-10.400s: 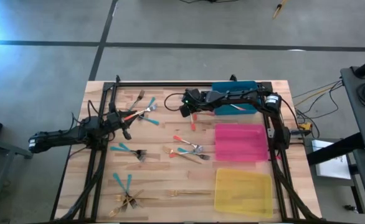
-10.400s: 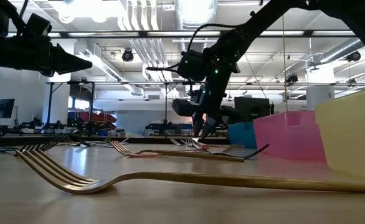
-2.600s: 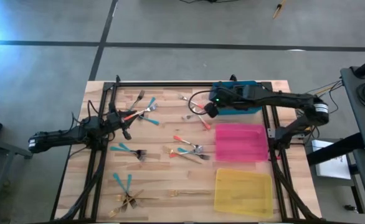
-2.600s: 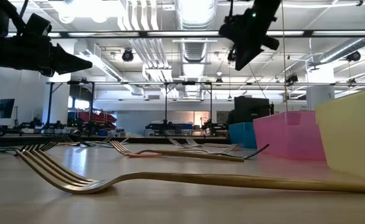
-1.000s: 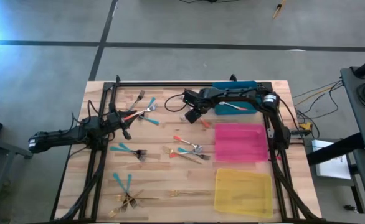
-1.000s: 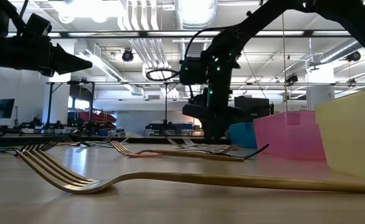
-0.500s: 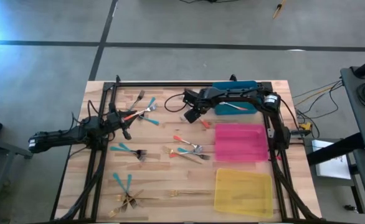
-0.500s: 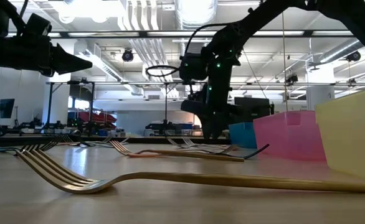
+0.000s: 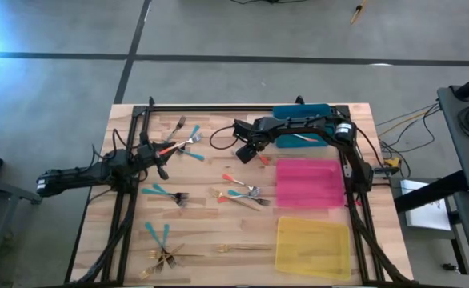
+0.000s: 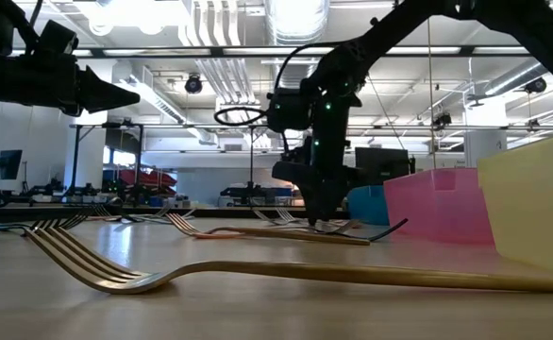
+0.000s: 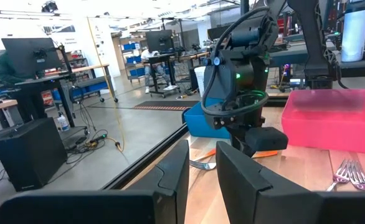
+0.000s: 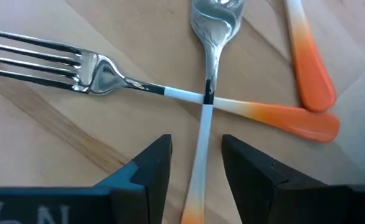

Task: Sort silverware by color (type)
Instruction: Put the orange fork into the blue bin

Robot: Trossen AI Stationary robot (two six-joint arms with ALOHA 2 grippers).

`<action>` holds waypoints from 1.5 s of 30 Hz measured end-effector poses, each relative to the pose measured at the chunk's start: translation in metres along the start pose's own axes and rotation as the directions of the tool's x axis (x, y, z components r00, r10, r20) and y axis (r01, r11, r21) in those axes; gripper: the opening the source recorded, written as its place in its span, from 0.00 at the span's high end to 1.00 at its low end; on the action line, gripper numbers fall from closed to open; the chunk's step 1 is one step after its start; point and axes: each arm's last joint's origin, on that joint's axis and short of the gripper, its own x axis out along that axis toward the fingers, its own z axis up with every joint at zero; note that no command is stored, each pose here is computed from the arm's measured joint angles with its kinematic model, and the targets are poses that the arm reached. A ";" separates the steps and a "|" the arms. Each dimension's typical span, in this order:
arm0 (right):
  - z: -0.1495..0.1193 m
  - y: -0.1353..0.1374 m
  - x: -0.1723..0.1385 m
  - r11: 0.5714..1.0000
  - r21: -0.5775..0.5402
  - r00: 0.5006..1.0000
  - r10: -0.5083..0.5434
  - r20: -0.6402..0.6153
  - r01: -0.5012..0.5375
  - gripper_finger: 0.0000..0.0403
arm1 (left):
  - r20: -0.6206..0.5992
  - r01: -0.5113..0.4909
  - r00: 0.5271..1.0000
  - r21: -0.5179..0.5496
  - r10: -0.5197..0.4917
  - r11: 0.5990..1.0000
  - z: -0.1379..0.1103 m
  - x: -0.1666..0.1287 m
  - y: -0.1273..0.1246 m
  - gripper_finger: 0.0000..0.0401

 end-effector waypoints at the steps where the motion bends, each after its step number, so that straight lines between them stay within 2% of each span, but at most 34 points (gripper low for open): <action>1: 0.000 0.000 0.003 1.000 -0.008 1.000 -0.002 -0.007 0.002 0.67 | 0.000 0.000 1.000 0.000 0.000 1.000 0.000 0.000 0.000 0.84; 6: -0.003 0.001 0.023 1.000 -0.023 0.999 -0.015 -0.049 0.014 0.75 | 0.000 0.000 1.000 0.000 0.000 1.000 0.000 0.000 0.000 0.84; 11: -0.005 0.002 0.031 1.000 -0.026 0.998 -0.017 -0.065 0.015 0.94 | 0.000 0.000 1.000 0.000 0.000 1.000 0.000 0.000 0.000 0.84; 16: -0.004 0.001 0.025 1.000 -0.024 0.998 -0.013 -0.056 0.011 0.97 | 0.000 0.000 1.000 0.000 0.000 1.000 0.000 0.000 0.000 0.84; 25: 0.003 -0.003 -0.024 1.000 -0.012 0.999 0.017 0.050 -0.016 0.97 | -0.001 0.000 1.000 0.000 0.000 1.000 0.000 0.000 0.000 0.84; 30: 0.012 -0.011 -0.072 0.999 -0.025 0.982 0.030 0.185 -0.026 0.97 | 0.000 0.000 1.000 0.000 0.000 1.000 0.000 0.000 0.000 0.84; 36: 0.006 -0.047 -0.107 0.996 -0.044 0.985 -0.076 0.153 0.084 0.98 | 0.000 0.000 1.000 0.000 0.000 1.000 0.000 0.000 0.000 0.84; 41: -0.007 -0.087 -0.132 0.961 -0.065 0.963 -0.264 0.060 0.268 0.98 | 0.000 0.000 1.000 0.000 0.000 1.000 0.000 0.000 0.000 0.84; 45: -0.015 -0.115 -0.154 0.947 -0.121 0.955 -0.296 0.027 0.298 0.98 | 0.000 0.000 1.000 0.000 0.000 1.000 0.000 0.000 0.000 0.84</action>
